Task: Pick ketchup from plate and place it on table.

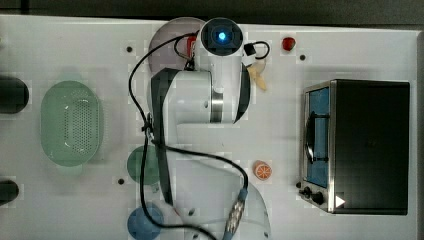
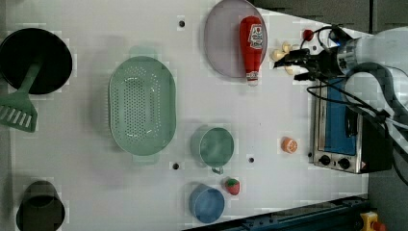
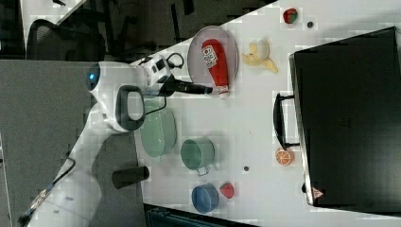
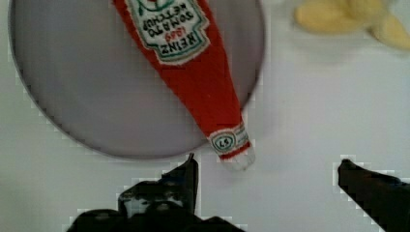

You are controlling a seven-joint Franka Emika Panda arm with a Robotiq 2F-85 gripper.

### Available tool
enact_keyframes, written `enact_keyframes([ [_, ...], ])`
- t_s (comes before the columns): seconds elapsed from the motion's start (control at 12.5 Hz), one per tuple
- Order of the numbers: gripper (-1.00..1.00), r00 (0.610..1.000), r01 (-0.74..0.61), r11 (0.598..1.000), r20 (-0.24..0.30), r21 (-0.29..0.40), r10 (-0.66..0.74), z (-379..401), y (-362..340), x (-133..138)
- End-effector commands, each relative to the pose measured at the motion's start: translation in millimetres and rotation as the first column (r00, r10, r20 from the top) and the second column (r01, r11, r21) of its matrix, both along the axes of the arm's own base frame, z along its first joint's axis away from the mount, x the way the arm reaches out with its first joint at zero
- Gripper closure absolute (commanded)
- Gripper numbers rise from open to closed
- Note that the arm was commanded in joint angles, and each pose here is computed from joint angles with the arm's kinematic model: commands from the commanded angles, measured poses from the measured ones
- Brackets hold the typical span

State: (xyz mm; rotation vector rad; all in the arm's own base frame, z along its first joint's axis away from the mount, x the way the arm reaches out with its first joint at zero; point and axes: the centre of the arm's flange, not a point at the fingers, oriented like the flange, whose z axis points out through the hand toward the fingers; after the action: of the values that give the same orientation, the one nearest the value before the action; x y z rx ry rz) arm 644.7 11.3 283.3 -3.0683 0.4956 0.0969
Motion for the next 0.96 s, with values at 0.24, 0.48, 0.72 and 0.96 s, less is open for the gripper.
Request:
enact_keyframes([
  [0.24, -1.00, 0.975, -0.219, 0.976, 0.032, 0.023, 0.218, -32.6, 21.8, 35.8],
  [0.48, -1.00, 0.959, -0.275, 0.961, 0.058, -0.033, 0.277, -52.3, 28.4, 56.5],
  [0.72, -1.00, 0.948, -0.304, 0.951, 0.082, -0.065, 0.308, -75.9, 31.8, 68.8],
  [0.96, -1.00, 0.948, -0.303, 0.951, 0.082, -0.060, 0.307, -102.0, 31.3, 68.2],
])
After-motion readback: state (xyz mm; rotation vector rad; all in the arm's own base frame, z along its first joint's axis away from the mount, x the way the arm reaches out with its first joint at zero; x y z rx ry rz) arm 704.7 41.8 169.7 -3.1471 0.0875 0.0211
